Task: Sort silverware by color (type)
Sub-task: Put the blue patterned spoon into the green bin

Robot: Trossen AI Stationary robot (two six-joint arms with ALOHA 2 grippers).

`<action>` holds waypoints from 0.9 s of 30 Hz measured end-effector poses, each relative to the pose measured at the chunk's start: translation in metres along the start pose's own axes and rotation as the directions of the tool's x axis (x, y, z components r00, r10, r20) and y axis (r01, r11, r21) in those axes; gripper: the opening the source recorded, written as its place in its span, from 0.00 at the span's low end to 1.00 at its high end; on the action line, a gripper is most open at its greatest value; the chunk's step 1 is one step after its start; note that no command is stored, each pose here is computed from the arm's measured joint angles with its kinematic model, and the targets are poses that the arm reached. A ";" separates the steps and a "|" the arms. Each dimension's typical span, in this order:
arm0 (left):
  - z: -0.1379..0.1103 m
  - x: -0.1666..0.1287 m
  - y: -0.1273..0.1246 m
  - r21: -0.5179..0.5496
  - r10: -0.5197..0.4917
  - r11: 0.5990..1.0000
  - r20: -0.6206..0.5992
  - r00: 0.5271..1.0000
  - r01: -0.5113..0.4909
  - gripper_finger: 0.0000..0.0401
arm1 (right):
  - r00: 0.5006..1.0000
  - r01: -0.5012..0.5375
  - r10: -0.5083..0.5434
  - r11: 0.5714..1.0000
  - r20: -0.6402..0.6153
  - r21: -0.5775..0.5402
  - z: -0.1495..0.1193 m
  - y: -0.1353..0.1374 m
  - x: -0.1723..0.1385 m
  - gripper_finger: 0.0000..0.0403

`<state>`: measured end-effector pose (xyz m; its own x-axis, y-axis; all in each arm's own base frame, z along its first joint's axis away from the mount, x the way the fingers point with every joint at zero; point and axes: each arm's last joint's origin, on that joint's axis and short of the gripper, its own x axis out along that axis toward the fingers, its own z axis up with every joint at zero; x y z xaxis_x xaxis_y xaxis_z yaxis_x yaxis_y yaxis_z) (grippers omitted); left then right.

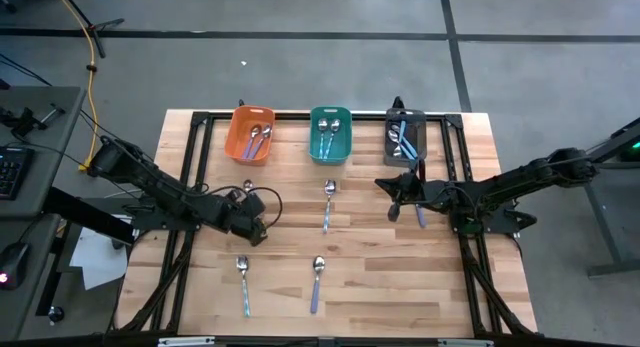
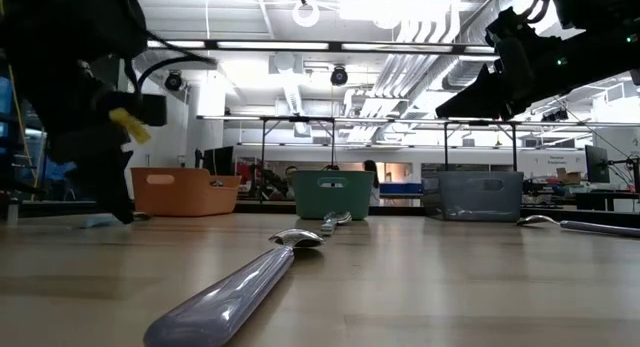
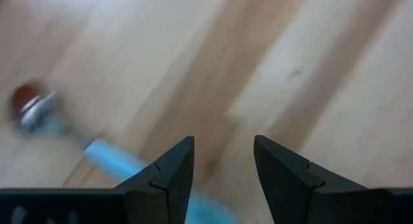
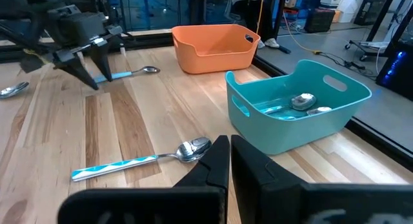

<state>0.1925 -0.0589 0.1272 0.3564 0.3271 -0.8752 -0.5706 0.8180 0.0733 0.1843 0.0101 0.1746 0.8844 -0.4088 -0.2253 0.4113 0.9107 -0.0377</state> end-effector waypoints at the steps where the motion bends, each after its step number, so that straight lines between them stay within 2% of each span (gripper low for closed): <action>1: 0.002 0.000 -0.003 0.013 -0.025 1.000 0.017 1.000 0.025 0.38 | 1.000 0.000 0.000 1.000 0.000 0.000 0.000 0.000 0.000 0.00; 5: 0.012 -0.002 -0.015 0.121 -0.167 0.980 0.093 0.982 0.156 0.38 | 1.000 0.000 0.000 1.000 0.001 0.000 0.000 0.000 0.000 0.00; 9: 0.026 -0.008 -0.031 0.207 -0.352 0.927 0.203 0.914 0.312 0.38 | 1.000 0.000 0.000 1.000 0.002 0.003 0.000 0.000 0.000 0.00; 12: 0.037 -0.012 -0.035 0.217 -0.421 0.903 0.273 0.865 0.371 0.38 | 1.000 0.000 0.000 1.000 0.002 0.004 0.000 0.000 0.000 0.00; 16: 0.046 -0.012 -0.034 0.195 -0.420 0.907 0.336 0.843 0.374 0.38 | 1.000 0.000 0.000 1.000 0.003 0.002 0.000 0.000 0.000 0.00; 21: 0.054 -0.006 -0.030 0.161 -0.323 0.946 0.420 0.848 0.281 0.38 | 1.000 0.000 0.000 1.000 0.003 0.011 0.000 0.000 0.000 0.00; 27: 0.064 0.015 -0.036 0.200 -0.349 0.937 0.458 0.818 0.287 0.38 | 0.999 -0.004 0.003 1.000 0.040 0.019 0.004 0.000 0.000 0.00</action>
<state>0.2655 -0.0532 0.1419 0.8295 0.1992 -0.5218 -0.2842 0.9548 -0.0874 0.1854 0.0102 0.1788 0.8937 -0.4081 -0.1862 0.4121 0.9109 -0.0186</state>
